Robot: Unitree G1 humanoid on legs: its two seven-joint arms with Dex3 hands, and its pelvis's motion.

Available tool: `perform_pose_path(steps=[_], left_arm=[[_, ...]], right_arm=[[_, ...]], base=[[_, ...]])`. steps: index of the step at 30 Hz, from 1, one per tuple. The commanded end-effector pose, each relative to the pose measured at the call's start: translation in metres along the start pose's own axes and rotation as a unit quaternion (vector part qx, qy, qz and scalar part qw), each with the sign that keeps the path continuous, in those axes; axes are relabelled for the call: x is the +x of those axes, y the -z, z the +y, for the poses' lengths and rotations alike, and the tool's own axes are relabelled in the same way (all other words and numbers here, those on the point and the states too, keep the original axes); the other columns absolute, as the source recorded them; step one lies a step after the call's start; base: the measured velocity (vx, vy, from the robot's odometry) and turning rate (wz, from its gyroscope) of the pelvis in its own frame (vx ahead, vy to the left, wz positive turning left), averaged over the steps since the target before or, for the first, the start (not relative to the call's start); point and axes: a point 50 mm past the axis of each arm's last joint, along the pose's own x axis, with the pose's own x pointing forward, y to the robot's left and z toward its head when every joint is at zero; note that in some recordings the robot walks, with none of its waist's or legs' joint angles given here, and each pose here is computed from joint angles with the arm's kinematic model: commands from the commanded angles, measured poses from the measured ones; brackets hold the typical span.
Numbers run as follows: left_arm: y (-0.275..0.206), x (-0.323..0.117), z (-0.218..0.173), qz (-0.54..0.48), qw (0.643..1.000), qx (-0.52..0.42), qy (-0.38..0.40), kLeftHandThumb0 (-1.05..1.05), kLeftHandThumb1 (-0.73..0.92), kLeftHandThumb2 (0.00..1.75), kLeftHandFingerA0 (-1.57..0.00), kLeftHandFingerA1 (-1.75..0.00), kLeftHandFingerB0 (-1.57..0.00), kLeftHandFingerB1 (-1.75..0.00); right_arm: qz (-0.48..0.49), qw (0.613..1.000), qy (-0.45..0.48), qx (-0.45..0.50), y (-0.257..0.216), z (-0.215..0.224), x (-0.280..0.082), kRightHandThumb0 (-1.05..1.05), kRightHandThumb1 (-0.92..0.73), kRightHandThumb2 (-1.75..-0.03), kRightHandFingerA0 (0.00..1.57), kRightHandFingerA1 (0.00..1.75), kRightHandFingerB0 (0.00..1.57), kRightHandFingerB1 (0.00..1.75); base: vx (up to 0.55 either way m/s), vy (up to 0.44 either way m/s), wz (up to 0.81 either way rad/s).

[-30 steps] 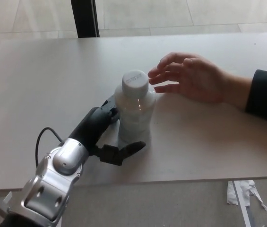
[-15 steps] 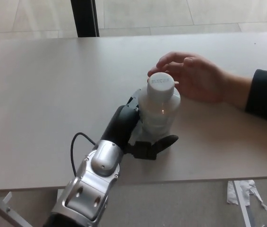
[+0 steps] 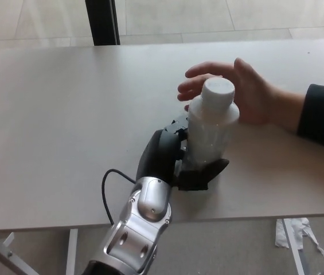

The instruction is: Pick up a bottle and hand it

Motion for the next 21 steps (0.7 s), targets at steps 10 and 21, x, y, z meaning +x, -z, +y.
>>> perform_pose_path(steps=[10,21], left_arm=[[-0.004,0.01,0.032,-0.064,0.988,0.028,-0.14,-0.1,0.54,1.17,-0.93,-1.65,-0.8,-1.49],[-0.095,0.047,0.045,-0.142,0.979,0.041,-0.142,-0.03,0.48,1.19,-0.95,-1.61,-0.89,-1.4]], right_arm=[[-0.017,1.0,-0.005,0.009,-0.007,0.005,0.007,-1.0,-0.39,-1.02,0.44,1.08,0.39,0.92],[-0.024,1.0,-0.017,-0.009,-0.008,0.008,0.012,-1.05,-0.56,-0.61,0.37,1.33,0.39,1.1]], base=[[0.0,0.0,0.0],[0.0,0.0,0.0]])
